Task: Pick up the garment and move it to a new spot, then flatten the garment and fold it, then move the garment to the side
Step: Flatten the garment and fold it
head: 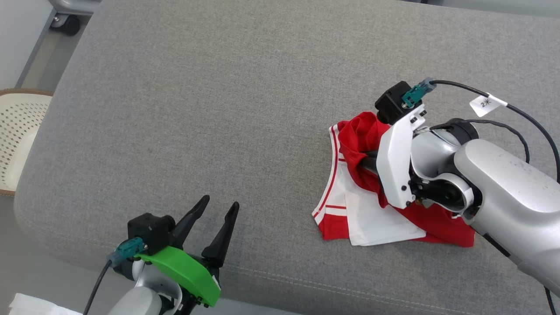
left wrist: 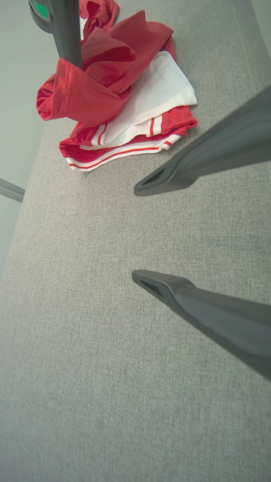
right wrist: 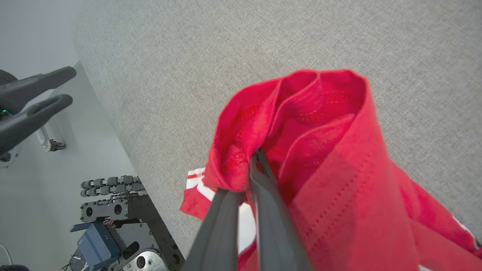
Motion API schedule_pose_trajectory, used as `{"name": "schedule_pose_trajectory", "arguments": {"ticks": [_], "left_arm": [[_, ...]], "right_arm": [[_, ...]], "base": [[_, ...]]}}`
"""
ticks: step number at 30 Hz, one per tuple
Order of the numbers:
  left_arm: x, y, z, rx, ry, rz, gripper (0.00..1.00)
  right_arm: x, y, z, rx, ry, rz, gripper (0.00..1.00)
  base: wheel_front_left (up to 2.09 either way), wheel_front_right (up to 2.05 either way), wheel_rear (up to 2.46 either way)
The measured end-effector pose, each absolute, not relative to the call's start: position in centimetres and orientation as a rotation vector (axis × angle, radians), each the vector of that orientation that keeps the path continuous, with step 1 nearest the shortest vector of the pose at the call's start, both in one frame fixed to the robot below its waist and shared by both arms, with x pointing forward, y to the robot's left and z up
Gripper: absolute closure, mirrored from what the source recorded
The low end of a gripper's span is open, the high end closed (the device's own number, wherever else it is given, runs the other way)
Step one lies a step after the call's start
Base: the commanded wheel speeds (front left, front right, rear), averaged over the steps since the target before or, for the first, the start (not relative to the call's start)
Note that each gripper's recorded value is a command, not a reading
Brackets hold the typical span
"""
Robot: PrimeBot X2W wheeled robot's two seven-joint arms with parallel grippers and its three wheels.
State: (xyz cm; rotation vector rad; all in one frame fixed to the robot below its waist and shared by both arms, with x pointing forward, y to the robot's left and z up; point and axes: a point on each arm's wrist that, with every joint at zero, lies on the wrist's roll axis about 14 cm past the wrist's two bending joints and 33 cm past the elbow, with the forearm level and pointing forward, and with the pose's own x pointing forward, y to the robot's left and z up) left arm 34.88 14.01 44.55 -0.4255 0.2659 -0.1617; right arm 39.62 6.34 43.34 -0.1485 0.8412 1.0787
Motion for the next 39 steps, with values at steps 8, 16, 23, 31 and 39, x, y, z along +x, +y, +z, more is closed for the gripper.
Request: {"name": "schedule_pose_trajectory", "arguments": {"ticks": [8, 16, 23, 31, 39], "left_arm": [[35.3, 13.4, 45.2, -0.437, 0.239, -0.180, 0.00], [34.9, 13.7, 45.2, -0.434, 0.237, -0.172, 0.00], [34.9, 14.4, 45.6, -0.434, 0.214, -0.153, 0.00], [35.3, 14.6, 45.8, -0.432, 0.201, -0.155, 0.00], [35.7, 15.2, 46.4, -0.416, 0.169, -0.146, 0.00]], "right_arm": [[39.4, 6.9, 42.8, -0.176, 0.846, 1.075, 1.00], [39.0, 10.7, 45.3, -0.102, 0.744, 1.115, 0.00], [37.5, 12.8, 46.6, -0.084, 0.703, 1.186, 0.00], [37.2, 14.6, 51.4, 0.080, 0.566, 1.235, 0.00], [43.6, 7.5, 53.0, 0.127, 0.441, 0.979, 0.00]], "base": [[0.00, 0.00, 0.00], [0.00, 0.00, 0.00], [0.00, 0.00, 0.00], [0.00, 0.00, 0.00], [0.00, 0.00, 0.00]]}}
